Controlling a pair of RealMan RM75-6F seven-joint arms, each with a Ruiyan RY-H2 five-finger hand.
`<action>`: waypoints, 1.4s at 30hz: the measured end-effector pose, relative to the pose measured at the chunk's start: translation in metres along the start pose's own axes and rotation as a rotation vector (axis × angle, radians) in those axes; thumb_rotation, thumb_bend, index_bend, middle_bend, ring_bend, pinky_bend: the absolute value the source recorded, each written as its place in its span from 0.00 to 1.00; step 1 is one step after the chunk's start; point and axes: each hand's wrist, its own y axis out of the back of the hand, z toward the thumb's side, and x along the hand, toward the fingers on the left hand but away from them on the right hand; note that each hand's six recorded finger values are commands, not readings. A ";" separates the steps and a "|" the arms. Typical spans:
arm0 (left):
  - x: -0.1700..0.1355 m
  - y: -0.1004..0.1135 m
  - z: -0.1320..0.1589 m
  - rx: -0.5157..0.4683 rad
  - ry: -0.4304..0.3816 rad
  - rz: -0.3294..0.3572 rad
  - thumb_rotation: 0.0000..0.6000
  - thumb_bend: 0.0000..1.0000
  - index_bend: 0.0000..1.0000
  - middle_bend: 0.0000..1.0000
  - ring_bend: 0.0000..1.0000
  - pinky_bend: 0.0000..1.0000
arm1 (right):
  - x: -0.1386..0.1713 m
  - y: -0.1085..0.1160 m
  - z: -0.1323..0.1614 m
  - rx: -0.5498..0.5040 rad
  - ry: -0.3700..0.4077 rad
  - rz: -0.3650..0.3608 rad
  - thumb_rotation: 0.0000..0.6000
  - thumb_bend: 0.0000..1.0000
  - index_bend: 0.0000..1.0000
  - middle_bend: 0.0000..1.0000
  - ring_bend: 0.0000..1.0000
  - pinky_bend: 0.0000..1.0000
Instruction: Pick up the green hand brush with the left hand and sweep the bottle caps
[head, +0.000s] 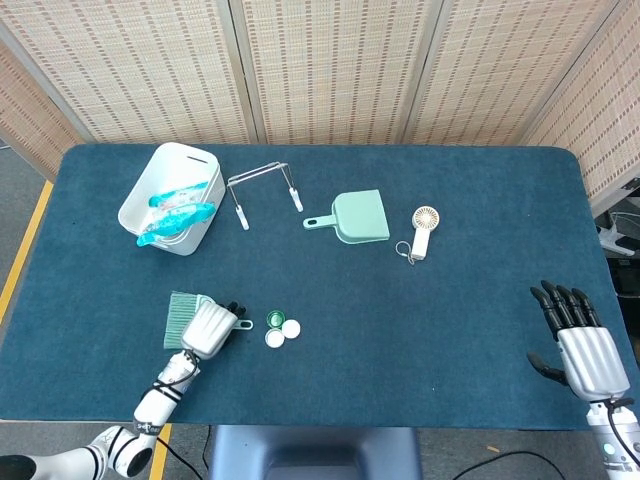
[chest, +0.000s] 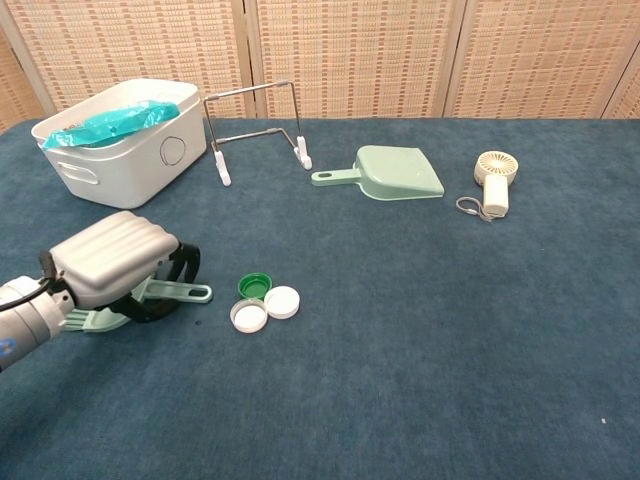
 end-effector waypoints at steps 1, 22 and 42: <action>0.000 0.001 0.000 -0.009 0.000 0.006 1.00 0.41 0.61 0.72 0.74 0.91 | 0.000 0.000 0.000 0.000 0.001 0.001 1.00 0.15 0.00 0.00 0.00 0.00; -0.004 0.049 -0.015 -0.648 -0.018 0.242 1.00 0.71 0.74 0.87 0.83 1.00 | 0.001 -0.006 0.004 -0.002 0.016 0.033 1.00 0.15 0.00 0.00 0.00 0.00; 0.008 0.036 0.018 -0.942 -0.119 0.379 1.00 0.73 0.73 0.88 0.83 1.00 | 0.004 0.000 0.003 -0.016 0.013 0.018 1.00 0.15 0.00 0.00 0.00 0.00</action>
